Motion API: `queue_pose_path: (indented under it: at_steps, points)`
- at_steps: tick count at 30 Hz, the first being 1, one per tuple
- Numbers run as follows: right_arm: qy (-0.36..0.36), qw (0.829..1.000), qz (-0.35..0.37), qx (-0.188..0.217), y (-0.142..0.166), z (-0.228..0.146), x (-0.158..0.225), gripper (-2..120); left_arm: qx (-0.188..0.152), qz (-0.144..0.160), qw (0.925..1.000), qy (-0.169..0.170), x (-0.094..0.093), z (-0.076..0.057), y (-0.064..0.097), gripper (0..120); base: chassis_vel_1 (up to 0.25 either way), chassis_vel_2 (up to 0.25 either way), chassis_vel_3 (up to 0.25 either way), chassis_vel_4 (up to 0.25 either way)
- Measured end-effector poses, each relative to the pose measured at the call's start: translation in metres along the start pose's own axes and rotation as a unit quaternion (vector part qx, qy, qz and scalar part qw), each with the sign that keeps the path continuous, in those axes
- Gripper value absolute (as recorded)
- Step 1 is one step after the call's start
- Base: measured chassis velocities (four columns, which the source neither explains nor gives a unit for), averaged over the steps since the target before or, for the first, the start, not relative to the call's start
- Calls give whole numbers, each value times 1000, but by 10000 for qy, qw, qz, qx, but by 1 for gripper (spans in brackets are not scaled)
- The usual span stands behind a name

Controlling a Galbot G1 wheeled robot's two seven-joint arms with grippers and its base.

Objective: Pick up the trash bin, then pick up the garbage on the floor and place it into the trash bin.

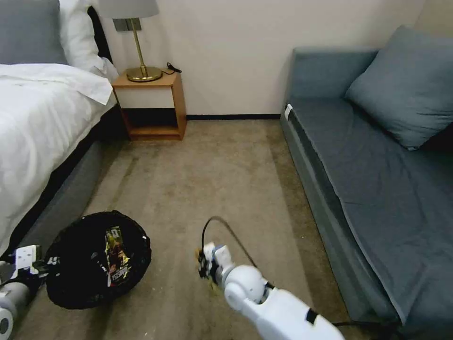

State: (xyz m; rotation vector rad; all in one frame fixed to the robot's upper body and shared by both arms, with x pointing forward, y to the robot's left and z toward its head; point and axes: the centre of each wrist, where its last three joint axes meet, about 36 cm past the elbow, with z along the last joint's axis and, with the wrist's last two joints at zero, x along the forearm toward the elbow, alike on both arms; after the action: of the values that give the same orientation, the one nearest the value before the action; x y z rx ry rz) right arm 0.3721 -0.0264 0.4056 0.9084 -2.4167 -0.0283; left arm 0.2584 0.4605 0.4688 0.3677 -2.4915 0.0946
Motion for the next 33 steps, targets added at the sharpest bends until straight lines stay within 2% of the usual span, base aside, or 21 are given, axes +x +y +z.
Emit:
queue_pose_path:
  at_steps: [1, 5, 7, 8, 14, 18, 21, 24, 25, 27, 29, 32, 33]
  points:
    - [0, 10000, 0, 0, 0, 0, 0, 1, 0, 0, 10000, 0, 0, 0, 0, 3, 0, 0, 0, 0]
    - [-965, 9937, -562, 41, 30, -40, 12, 1, -11, 24, 10000, 3, -2, 1, -4, 3, 0, 0, 0, 0]
    - [-1120, 9911, -717, 64, 40, -48, 11, 1, -21, 24, 10000, -1, -1, 1, -4, 3, 0, 0, 0, 0]
    - [-1311, 9864, -982, 119, 56, -58, 8, 1, -32, 21, 10000, 1, -1, 1, -5, 3, 0, 0, 0, 0]
    - [-1575, 9738, -1629, 208, 117, -79, -21, 1, -58, 13, 10000, 0, -1, 0, -4, 3, 0, 0, 0, 0]
    - [-1566, 9748, -1559, 300, 140, -81, -49, 1, -58, 18, 10000, -6, -1, 0, -5, 3, 0, 0, 0, 0]
    - [-1419, 9800, -1336, 401, 138, -74, -64, 1, -59, 24, 10000, -15, 0, -1, -6, 3, 0, 0, 0, 0]
    - [-1288, 9839, -1156, 453, 135, -68, -74, 12, -64, 23, 10000, -3, 0, 0, -5, 3, 0, 0, 0, 0]
    - [-1288, 9839, -1156, 453, 135, -68, -74, 12, -64, 23, 10000, -3, 0, 0, -5, 3, 0, 0, 0, 0]
    - [-1202, 9859, -1063, 479, 132, -63, -80, 24, -68, 22, 10000, -6, 0, 0, -5, 3, 0, 0, 0, 0]
    - [-1180, 9863, -1045, 483, 132, -61, -81, 27, -67, 23, 10000, -9, 0, -1, -5, 3, 0, 0, 0, 0]
    - [-1121, 9871, -1024, 513, 131, -59, -83, 42, -73, 39, 10000, -16, -1, -1, -6, 3, 0, 0, 0, 0]
    - [-1121, 9871, -1024, 513, 131, -59, -83, 42, -73, 39, 10000, -16, -1, -1, -6, 3, 0, 0, 0, 0]
